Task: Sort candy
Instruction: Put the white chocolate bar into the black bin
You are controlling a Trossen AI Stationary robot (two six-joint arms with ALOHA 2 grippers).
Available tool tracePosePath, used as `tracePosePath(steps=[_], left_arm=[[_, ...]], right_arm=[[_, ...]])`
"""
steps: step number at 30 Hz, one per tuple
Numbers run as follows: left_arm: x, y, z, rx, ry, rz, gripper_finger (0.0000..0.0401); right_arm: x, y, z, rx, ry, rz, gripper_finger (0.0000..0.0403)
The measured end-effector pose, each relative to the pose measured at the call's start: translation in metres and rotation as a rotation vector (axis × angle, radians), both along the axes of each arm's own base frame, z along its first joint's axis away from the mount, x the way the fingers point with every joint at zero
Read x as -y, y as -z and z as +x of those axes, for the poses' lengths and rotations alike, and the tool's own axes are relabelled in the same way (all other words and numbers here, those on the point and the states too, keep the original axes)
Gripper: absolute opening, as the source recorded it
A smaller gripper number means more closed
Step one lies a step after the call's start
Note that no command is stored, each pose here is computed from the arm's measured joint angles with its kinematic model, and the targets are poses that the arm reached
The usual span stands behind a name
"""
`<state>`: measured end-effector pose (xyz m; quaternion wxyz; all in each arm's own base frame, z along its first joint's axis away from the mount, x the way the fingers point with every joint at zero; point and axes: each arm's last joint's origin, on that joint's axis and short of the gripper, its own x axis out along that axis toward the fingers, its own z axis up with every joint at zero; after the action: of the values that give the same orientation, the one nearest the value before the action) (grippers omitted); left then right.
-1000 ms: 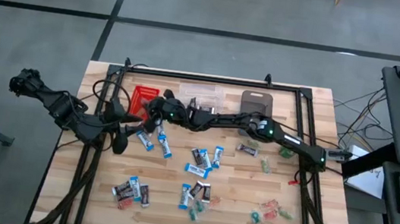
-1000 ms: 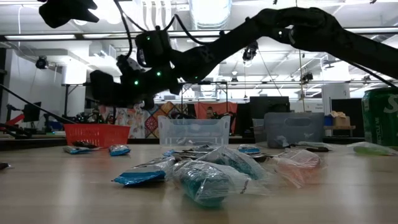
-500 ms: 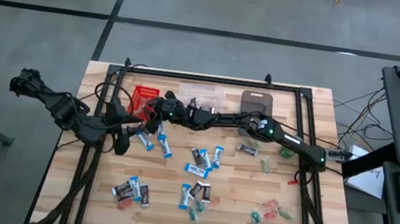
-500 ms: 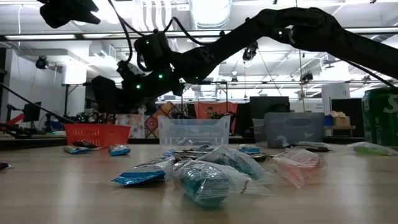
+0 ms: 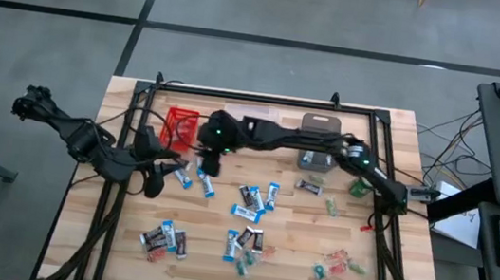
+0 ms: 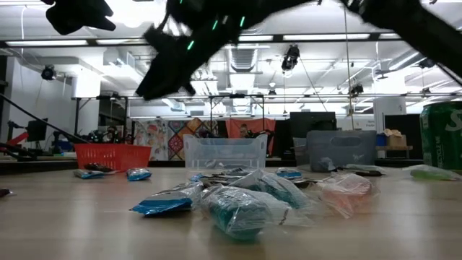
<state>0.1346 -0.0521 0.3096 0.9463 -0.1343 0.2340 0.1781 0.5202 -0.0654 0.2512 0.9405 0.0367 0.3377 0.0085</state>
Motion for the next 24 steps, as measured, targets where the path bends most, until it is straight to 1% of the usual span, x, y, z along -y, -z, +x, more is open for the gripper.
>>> tracePosePath(steps=[2, 5, 9, 11, 14, 18, 20, 24], left_arm=[[0.002, 0.002, 0.003, -0.018, 0.011, -0.001, 0.0139], [0.006, 0.007, 0.009, -0.059, 0.035, -0.004, 0.0139], [0.013, 0.016, 0.02, -0.128, 0.074, -0.014, 0.0139], [0.018, 0.022, 0.025, -0.172, 0.097, -0.032, 0.0139], [0.026, 0.032, 0.034, -0.259, 0.17, -0.082, 0.0139], [0.042, 0.049, 0.043, -0.419, 0.325, -0.17, 0.0139], [0.05, 0.059, 0.047, -0.499, 0.393, -0.189, 0.0139], [0.062, 0.078, 0.053, -0.632, 0.455, -0.182, 0.014]], right_arm=[[-0.014, -0.018, -0.017, -0.071, -0.032, -0.009, 0.0121], [-0.035, -0.036, -0.039, -0.147, -0.057, -0.03, 0.0121], [-0.062, -0.065, -0.07, -0.15, -0.107, -0.033, 0.0121], [-0.073, -0.075, -0.086, -0.148, -0.125, -0.027, 0.0121], [-0.088, -0.082, -0.109, -0.15, -0.14, -0.009, 0.0121], [-0.101, -0.086, -0.134, -0.104, -0.142, 0.024, 0.0121], [-0.105, -0.084, -0.142, -0.078, -0.144, 0.037, 0.0121], [-0.109, -0.077, -0.157, -0.08, -0.148, 0.048, 0.0121]])
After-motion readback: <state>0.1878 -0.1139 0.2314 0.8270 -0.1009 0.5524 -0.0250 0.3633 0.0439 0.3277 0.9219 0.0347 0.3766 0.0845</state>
